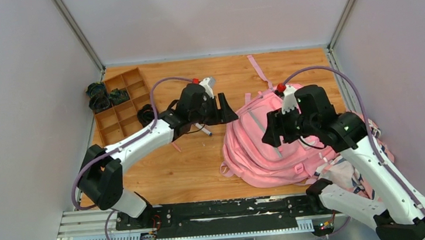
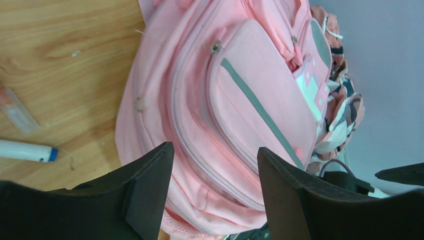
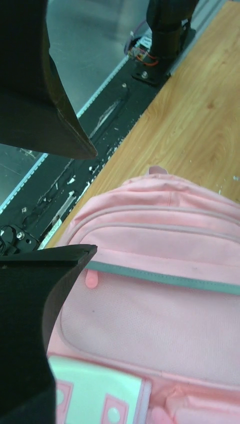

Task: Pack the student bag
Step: Adjust the student bag at the center of the board.

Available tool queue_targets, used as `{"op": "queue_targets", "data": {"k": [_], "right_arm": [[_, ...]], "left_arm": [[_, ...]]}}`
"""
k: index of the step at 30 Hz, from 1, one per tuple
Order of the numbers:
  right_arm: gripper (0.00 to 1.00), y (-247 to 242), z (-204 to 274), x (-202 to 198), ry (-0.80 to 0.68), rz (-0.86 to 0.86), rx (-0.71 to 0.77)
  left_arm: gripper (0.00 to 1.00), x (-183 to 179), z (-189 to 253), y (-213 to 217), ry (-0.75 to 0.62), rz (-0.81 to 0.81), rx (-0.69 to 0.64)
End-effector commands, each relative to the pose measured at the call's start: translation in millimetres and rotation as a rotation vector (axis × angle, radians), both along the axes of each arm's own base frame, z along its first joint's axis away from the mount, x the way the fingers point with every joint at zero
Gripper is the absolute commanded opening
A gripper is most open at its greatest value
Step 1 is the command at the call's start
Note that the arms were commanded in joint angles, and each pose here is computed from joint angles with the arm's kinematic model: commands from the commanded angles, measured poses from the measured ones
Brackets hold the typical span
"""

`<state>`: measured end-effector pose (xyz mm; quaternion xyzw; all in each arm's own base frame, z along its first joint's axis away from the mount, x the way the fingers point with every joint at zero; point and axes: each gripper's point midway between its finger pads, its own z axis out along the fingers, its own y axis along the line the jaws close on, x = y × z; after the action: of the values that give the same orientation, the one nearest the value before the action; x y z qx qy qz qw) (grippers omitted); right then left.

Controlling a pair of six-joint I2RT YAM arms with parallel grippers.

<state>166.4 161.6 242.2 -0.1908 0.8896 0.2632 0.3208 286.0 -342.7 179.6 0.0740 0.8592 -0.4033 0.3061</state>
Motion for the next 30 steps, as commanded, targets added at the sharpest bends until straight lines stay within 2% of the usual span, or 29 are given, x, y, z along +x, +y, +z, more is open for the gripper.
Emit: {"op": "queue_targets", "data": {"k": [1, 4, 6, 8, 11, 15, 19, 25, 30], "right_arm": [[0.66, -38.2, -2.0, 14.0, -0.049, -0.158, -0.153], [0.64, -93.1, -20.2, 29.6, -0.022, -0.458, -0.361], [0.63, -120.0, -37.9, 27.3, 0.062, -0.585, -0.459], [0.62, -136.9, -59.3, 22.2, 0.159, -0.669, -0.489], [0.61, -149.0, -86.6, 15.7, 0.262, -0.768, -0.449], [0.59, -143.1, -102.8, 18.9, 0.304, -0.796, -0.380], [0.60, -130.9, -109.8, 31.3, 0.296, -0.778, -0.313], [0.58, -104.5, -146.8, 60.2, 0.349, -0.716, -0.225], [0.56, -82.6, -152.0, 109.0, 0.328, -0.621, -0.176]], "left_arm": [[0.68, 27.3, 18.7, -0.4, -0.072, 0.031, -0.010], [0.68, 39.7, 11.9, -11.5, -0.066, 0.004, 0.024], [0.67, 48.3, 2.4, -19.2, -0.055, -0.013, 0.046], [0.66, 59.3, -7.8, -24.1, -0.048, -0.012, 0.074], [0.63, 70.3, -31.2, -28.2, -0.025, -0.010, 0.107], [0.58, 60.9, -65.3, -32.4, 0.053, -0.050, 0.130], [0.58, 34.4, -80.2, -25.3, 0.077, -0.060, 0.137], [0.58, -27.7, -94.3, -29.0, 0.133, -0.115, 0.112], [0.58, -81.2, -90.4, -47.8, 0.156, -0.179, 0.069]]}}
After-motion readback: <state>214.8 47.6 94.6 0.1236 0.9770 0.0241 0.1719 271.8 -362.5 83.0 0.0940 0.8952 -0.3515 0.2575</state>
